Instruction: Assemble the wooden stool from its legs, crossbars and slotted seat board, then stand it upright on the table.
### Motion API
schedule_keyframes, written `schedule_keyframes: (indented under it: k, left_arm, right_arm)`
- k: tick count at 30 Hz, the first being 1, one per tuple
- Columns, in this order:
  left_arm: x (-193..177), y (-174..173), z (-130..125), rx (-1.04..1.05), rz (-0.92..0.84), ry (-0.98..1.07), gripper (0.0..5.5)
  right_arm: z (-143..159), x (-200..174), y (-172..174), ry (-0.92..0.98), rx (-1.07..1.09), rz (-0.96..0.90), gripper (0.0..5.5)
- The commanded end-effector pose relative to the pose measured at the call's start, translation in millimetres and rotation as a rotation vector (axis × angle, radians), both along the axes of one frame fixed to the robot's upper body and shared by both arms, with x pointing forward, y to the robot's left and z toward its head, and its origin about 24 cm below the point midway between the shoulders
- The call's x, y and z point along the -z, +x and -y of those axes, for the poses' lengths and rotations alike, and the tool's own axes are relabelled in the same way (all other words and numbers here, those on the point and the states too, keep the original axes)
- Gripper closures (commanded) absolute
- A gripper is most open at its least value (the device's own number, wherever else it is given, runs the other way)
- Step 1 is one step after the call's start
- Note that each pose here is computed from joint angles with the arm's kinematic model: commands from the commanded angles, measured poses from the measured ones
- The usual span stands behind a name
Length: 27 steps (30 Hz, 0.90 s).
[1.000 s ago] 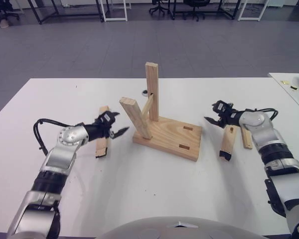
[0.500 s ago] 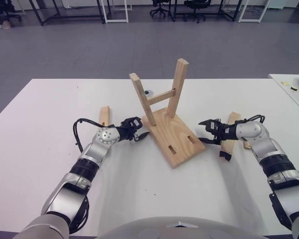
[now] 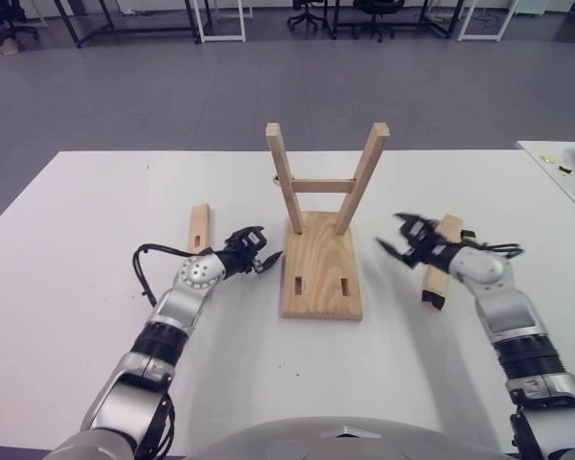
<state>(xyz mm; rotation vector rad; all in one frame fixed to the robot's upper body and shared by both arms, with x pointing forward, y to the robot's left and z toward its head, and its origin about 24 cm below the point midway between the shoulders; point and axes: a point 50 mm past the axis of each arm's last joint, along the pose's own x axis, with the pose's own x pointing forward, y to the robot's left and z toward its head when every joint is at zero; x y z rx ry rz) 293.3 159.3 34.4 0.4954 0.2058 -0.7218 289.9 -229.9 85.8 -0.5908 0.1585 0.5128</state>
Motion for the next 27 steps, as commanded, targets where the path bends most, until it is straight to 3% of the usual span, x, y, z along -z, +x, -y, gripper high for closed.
schedule_keyframes:
  k: [1, 4, 13, 17, 27]
  left_arm:
    - [-19.4, -22.9, -13.5, -0.095, 0.022, -0.043, 1.69]
    - [-23.1, -45.0, -4.5, -0.083, -0.009, -0.058, 1.69]
    - [-31.3, -53.3, 14.2, -0.084, -0.018, -0.094, 1.69]
    - [-33.6, -52.0, 15.3, -0.089, -0.012, -0.095, 1.69]
    - [-45.8, -48.8, 17.5, -0.134, 0.008, -0.179, 1.69]
  right_arm:
    - [52.2, -6.4, -14.6, 0.159, 0.354, 0.019, 2.03]
    - [73.1, 16.4, -35.5, 0.271, 0.57, -0.065, 2.03]
    - [66.1, 61.4, -63.2, 0.388, 0.848, -0.245, 2.03]
    - [65.4, 73.6, -67.1, 0.42, 0.847, -0.342, 2.03]
    - [67.0, 81.8, -67.7, 0.494, 0.866, -0.376, 3.94]
